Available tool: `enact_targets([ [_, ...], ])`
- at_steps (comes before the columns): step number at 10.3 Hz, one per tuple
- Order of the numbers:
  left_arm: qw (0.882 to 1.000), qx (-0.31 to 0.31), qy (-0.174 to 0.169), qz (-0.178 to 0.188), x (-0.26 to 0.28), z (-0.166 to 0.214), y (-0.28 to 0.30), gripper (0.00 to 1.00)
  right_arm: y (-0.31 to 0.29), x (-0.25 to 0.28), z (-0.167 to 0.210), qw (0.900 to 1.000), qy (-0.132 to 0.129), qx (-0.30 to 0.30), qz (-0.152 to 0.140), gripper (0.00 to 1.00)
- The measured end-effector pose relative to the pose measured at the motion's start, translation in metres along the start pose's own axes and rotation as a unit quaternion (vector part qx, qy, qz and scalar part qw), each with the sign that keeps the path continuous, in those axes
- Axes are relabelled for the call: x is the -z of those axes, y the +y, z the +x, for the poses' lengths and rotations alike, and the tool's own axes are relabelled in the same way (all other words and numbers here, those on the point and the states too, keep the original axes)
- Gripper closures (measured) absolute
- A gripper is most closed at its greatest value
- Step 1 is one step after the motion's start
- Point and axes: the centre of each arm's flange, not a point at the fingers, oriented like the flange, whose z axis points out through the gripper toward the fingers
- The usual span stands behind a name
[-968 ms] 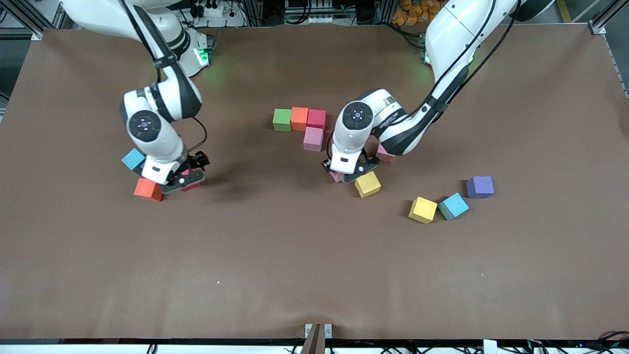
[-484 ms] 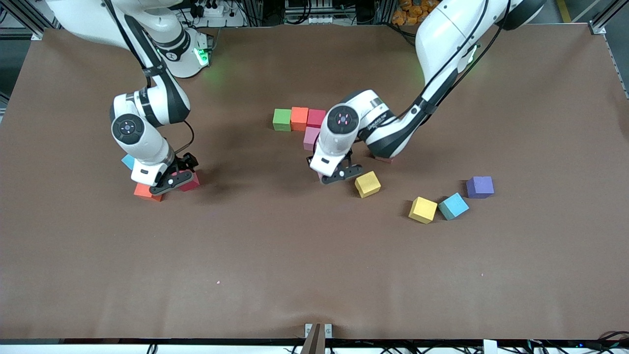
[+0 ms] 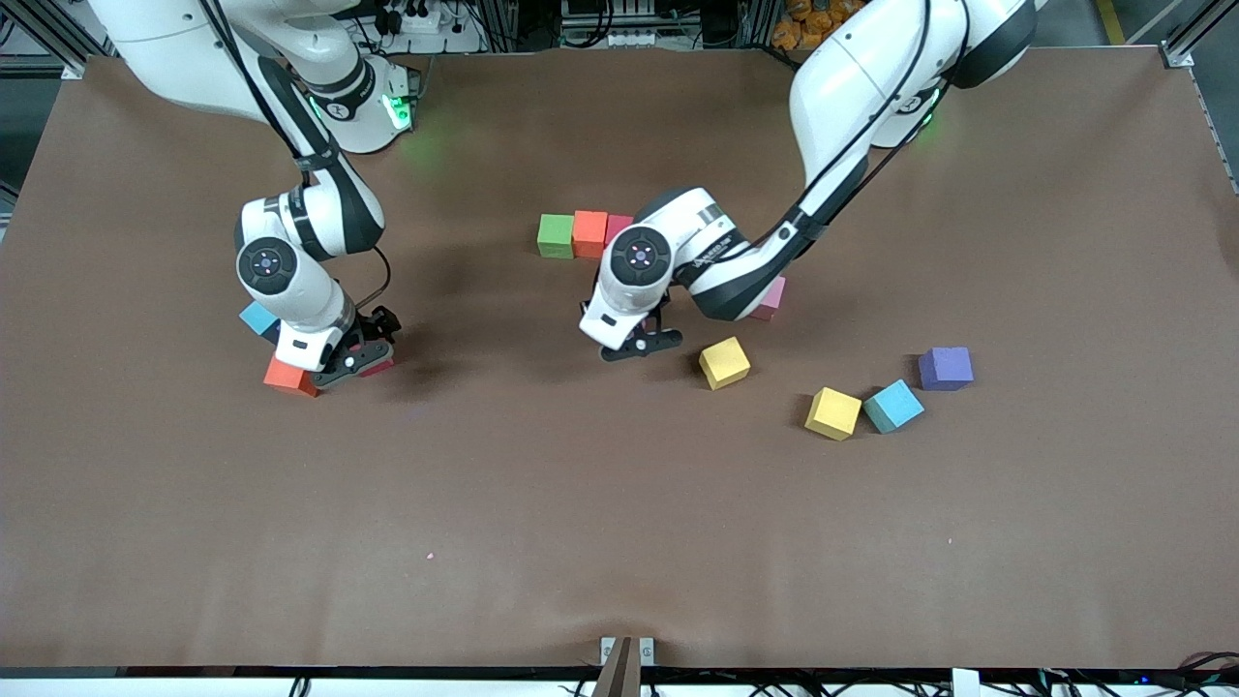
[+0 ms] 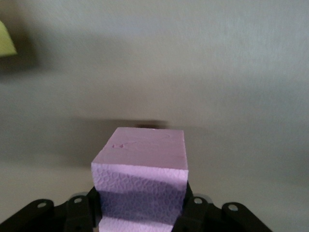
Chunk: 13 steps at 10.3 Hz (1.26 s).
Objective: Form number 2 with 11 blocks
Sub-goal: 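Carry lavender with the left gripper while the right gripper grasps the red block, then place lavender under pink with the left gripper while the right gripper carries red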
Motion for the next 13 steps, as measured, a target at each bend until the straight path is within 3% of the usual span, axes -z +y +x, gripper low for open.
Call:
enact_targets([
  [2, 1.000, -0.003, 0.002, 0.010, -0.012, -0.003, 0.002, 0.41, -0.001, -0.003, 0.000, 1.000, 0.000, 0.004, 0.001, 0.32],
  [3, 1.000, -0.006, 0.005, 0.017, -0.018, -0.005, 0.003, 0.41, -0.001, -0.002, 0.001, 1.000, 0.001, 0.008, 0.000, 0.41],
  [6, 0.998, -0.046, 0.001, 0.042, -0.026, -0.017, 0.005, 0.41, -0.019, 0.015, 0.011, 0.998, 0.004, 0.069, -0.003, 0.42],
  [7, 0.997, -0.060, 0.001, 0.045, -0.027, -0.019, 0.007, 0.41, -0.037, 0.026, 0.018, 0.992, 0.010, 0.128, -0.007, 0.42],
  [9, 0.996, -0.076, 0.008, 0.055, -0.030, -0.023, 0.009, 0.41, -0.050, 0.040, 0.027, 0.970, 0.019, 0.240, -0.013, 0.42],
  [11, 0.995, -0.080, 0.017, 0.064, -0.031, -0.026, 0.012, 0.41, -0.046, 0.046, 0.029, 0.955, 0.022, 0.296, -0.017, 0.42],
  [13, 0.995, -0.077, 0.020, 0.063, -0.030, -0.022, 0.012, 0.41, -0.047, 0.045, 0.028, 0.948, 0.017, 0.317, -0.015, 0.42],
])
